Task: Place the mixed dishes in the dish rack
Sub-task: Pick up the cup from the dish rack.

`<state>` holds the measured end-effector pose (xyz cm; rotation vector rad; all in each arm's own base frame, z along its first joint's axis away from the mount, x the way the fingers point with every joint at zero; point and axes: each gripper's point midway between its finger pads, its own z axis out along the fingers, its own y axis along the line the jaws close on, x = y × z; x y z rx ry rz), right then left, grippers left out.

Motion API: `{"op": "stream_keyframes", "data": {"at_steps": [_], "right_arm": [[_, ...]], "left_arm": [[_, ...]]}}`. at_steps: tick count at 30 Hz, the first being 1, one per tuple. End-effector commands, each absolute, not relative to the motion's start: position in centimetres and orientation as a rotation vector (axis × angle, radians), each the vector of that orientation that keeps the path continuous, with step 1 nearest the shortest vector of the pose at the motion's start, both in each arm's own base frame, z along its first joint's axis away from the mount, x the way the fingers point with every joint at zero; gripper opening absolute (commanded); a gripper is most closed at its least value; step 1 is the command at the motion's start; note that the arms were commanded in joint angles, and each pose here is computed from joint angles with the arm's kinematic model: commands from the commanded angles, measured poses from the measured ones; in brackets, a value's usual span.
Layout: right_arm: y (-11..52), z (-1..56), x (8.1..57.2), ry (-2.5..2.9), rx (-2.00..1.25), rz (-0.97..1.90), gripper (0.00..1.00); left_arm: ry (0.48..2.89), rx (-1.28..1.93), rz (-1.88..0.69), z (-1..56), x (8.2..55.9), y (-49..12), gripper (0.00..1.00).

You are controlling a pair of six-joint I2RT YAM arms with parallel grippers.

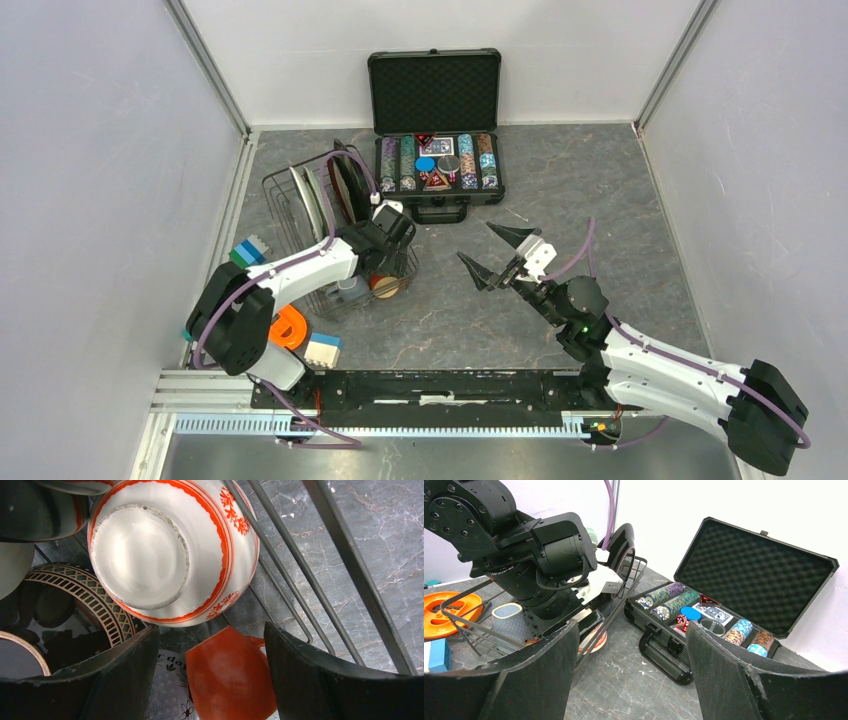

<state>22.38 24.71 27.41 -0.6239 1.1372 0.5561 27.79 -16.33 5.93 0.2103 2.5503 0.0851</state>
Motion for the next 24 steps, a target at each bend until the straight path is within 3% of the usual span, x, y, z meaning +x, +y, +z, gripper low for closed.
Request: {"op": "stream_keyframes", "data": {"at_steps": [1, 6, 17, 24], "right_arm": [[24.4, 28.7, 22.7, 1.108, -0.601, 0.537, 0.82], [24.8, 28.6, 22.8, 1.111, -0.609, 0.544, 0.82], [24.8, 28.7, 22.7, 1.106, -0.613, 0.551, 0.82], [24.5, 28.8, 22.6, 1.104, -0.607, 0.547, 0.82]], "left_arm": [[2.538, 0.279, -0.007, 6.5, 27.4, -17.1, 0.80], [2.557, 0.364, -0.191, 8.4, 25.2, -18.6, 0.82], [2.784, 0.439, -0.141, 6.2, 22.0, -17.7, 0.85], [2.757, 0.563, -0.140, 8.8, 22.0, -17.6, 0.84]]}}
